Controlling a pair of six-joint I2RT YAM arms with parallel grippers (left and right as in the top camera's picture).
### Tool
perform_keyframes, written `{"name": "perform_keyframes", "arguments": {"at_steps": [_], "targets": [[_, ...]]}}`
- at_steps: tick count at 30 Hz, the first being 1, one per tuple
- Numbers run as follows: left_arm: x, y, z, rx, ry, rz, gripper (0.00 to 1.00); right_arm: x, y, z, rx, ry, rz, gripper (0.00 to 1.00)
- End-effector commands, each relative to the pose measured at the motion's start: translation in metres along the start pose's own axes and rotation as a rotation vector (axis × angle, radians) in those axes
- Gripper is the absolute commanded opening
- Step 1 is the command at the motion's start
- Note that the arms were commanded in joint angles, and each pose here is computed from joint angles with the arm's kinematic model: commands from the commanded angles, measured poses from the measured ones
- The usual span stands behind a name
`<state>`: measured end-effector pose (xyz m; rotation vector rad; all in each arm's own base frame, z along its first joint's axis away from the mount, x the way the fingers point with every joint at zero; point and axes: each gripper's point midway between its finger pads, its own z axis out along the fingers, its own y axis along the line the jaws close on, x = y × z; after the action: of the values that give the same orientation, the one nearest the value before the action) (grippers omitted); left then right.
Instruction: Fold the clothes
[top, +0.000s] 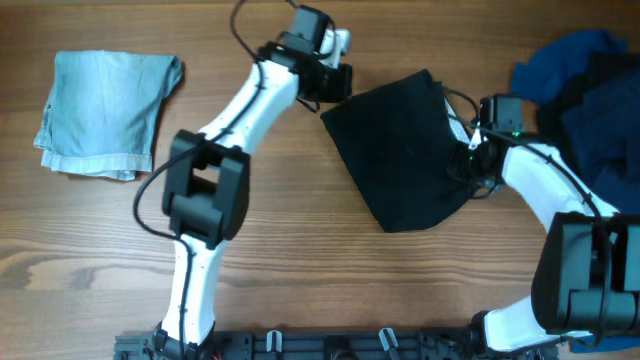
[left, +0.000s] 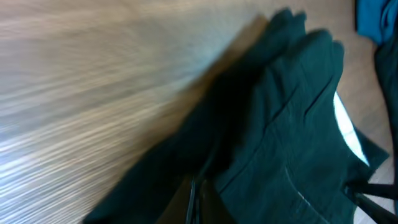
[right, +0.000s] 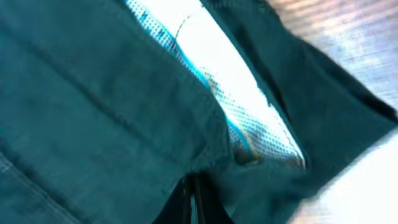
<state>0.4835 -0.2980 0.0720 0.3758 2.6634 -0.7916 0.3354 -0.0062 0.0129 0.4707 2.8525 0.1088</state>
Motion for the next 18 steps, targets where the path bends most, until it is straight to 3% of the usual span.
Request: {"name": "perform_keyframes", "arguments": {"at_steps": [1, 6, 9, 10, 15, 18], "targets": [[0.009, -0.003, 0.020, -0.008, 0.026, 0.051, 0.04, 0.015, -0.018, 0.019, 0.066, -0.006, 0.059, 0.04], [0.008, 0.030, 0.021, -0.174, 0.010, 0.042, 0.05, 0.018, -0.019, 0.026, 0.058, -0.027, 0.088, 0.04], [0.005, 0.038, 0.019, -0.194, 0.003, 0.033, 0.07, 0.017, -0.018, 0.025, 0.057, -0.030, 0.087, 0.04], [0.004, 0.040, 0.018, -0.197, 0.000, 0.030, 0.04, 0.016, -0.017, 0.023, 0.054, -0.024, 0.087, 0.04], [-0.039, 0.029, -0.035, -0.179, -0.137, 0.041, 0.05, -0.028, 0.016, -0.039, -0.080, -0.136, -0.012, 0.04], [-0.045, 0.011, -0.049, -0.126, -0.153, 0.124, 0.08, -0.046, 0.023, -0.075, -0.108, -0.228, -0.016, 0.05]]}}
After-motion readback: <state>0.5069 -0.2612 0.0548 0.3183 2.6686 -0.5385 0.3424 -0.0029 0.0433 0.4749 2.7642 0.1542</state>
